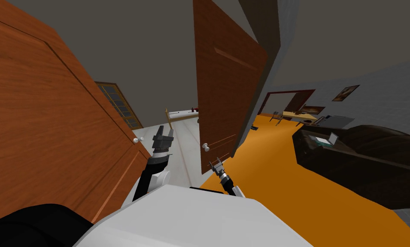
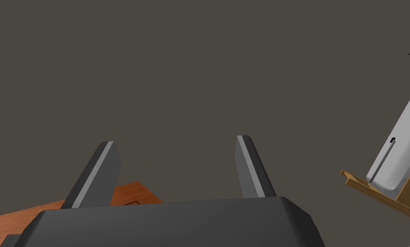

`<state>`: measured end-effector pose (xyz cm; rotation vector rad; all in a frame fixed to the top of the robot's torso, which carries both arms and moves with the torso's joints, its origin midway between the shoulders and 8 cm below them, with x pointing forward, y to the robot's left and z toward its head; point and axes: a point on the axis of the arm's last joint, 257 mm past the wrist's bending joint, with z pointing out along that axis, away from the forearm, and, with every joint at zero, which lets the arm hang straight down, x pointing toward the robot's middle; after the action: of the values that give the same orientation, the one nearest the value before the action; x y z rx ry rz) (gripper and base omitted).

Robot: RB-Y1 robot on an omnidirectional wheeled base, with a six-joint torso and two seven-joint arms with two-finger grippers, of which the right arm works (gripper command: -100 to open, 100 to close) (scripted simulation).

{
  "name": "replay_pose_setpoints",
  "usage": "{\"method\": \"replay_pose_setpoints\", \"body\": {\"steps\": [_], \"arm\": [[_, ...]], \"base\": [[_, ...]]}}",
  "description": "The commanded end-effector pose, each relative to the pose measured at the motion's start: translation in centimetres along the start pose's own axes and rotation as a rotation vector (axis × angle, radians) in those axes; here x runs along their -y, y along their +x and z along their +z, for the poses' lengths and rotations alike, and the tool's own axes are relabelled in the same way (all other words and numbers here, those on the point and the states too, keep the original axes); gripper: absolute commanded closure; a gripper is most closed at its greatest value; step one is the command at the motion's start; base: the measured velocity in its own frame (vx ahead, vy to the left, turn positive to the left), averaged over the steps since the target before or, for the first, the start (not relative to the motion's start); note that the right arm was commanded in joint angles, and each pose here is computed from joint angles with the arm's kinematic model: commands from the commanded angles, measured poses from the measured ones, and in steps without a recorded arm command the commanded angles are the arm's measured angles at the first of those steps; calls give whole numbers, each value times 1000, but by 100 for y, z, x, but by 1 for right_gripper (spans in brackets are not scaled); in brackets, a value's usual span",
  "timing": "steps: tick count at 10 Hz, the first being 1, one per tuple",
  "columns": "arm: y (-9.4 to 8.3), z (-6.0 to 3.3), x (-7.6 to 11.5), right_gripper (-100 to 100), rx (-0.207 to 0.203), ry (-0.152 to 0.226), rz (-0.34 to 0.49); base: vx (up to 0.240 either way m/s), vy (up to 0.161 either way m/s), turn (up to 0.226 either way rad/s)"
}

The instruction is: Push the door open

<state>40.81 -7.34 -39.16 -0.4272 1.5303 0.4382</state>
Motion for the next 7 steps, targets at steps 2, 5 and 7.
{"method": "replay_pose_setpoints", "body": {"steps": [2, 5, 7], "arm": [[66, -116, 196, -100, -25, 3, -40], [85, -153, 277, -100, -33, 8, -54], [62, -102, 218, -100, -22, 13, -38]], "base": [[110, 65, 21], [156, 112, 16], [185, 95, 25]]}}
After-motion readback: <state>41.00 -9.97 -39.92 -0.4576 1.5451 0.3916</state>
